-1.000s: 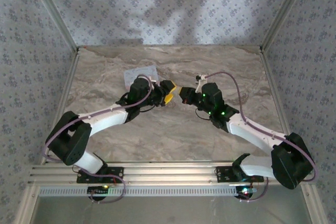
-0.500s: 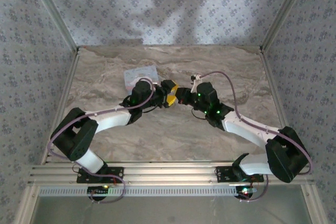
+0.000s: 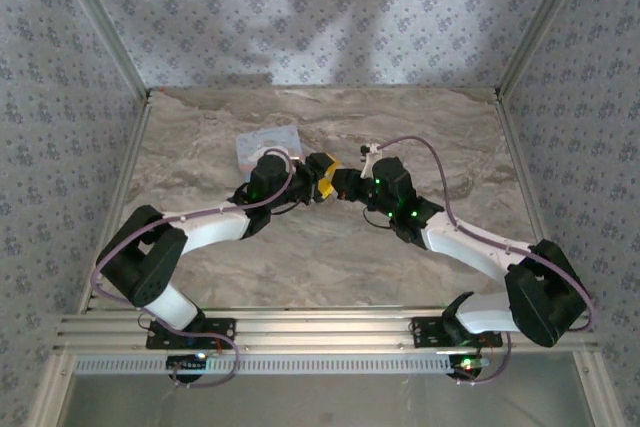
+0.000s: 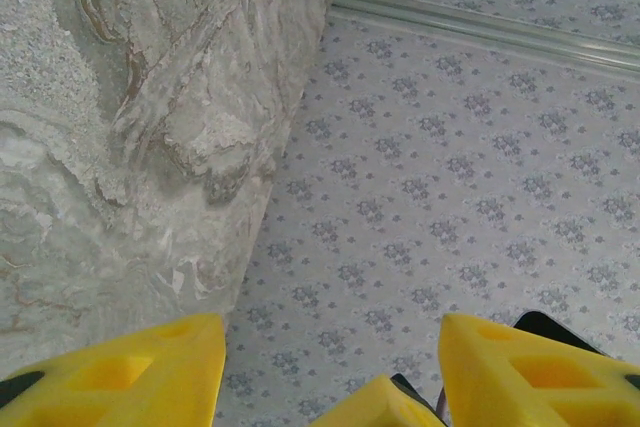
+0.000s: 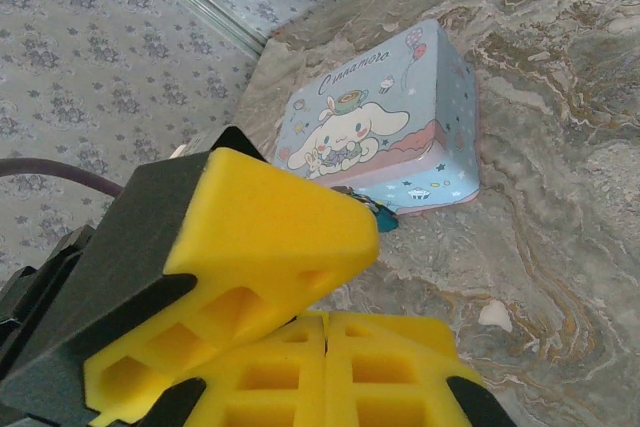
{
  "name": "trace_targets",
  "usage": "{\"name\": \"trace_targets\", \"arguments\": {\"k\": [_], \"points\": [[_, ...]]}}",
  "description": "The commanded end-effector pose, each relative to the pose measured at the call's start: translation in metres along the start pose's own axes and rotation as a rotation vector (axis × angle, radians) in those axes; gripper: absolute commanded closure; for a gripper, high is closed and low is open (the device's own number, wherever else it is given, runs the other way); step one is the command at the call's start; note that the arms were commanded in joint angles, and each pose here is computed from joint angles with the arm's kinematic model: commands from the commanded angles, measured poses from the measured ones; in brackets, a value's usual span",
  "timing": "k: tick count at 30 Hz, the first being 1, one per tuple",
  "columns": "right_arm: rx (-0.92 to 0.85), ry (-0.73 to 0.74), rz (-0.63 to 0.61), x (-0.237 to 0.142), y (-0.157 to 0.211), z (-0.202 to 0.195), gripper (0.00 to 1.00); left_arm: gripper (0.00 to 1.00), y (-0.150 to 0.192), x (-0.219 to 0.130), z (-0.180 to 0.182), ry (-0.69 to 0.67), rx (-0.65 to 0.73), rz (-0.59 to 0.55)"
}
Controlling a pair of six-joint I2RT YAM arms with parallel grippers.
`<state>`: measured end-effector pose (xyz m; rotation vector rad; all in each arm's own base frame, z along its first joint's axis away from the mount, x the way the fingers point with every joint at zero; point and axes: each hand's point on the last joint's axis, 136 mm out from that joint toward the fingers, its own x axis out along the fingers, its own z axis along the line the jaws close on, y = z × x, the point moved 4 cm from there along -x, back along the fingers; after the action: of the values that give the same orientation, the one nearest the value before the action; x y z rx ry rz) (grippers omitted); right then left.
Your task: Unlock a padlock with a key
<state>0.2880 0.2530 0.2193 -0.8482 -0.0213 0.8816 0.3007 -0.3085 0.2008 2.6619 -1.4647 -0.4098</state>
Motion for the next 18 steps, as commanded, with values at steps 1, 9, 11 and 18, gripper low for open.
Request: {"name": "trace_targets", "arguments": {"k": [1, 9, 11, 18], "points": [[-0.022, -0.025, -0.006, -0.0017, -0.0036, 0.0090, 1.00, 0.45, 0.0023, 0.0003, 0.0014, 0.013, 0.002, 0.000], [-0.027, -0.015, -0.014, -0.0071, -0.0029, 0.0067, 1.00, 0.54, 0.0007, -0.0003, 0.0030, 0.002, 0.003, -0.010], [-0.027, -0.011, -0.015, -0.0080, -0.0026, 0.0056, 1.00, 0.57, 0.0009, -0.0007, 0.0028, -0.001, 0.005, -0.010], [-0.023, -0.007, -0.021, -0.0101, -0.0027, 0.0039, 1.00, 0.73, 0.0005, -0.0025, 0.0037, -0.011, 0.012, -0.019]]}}
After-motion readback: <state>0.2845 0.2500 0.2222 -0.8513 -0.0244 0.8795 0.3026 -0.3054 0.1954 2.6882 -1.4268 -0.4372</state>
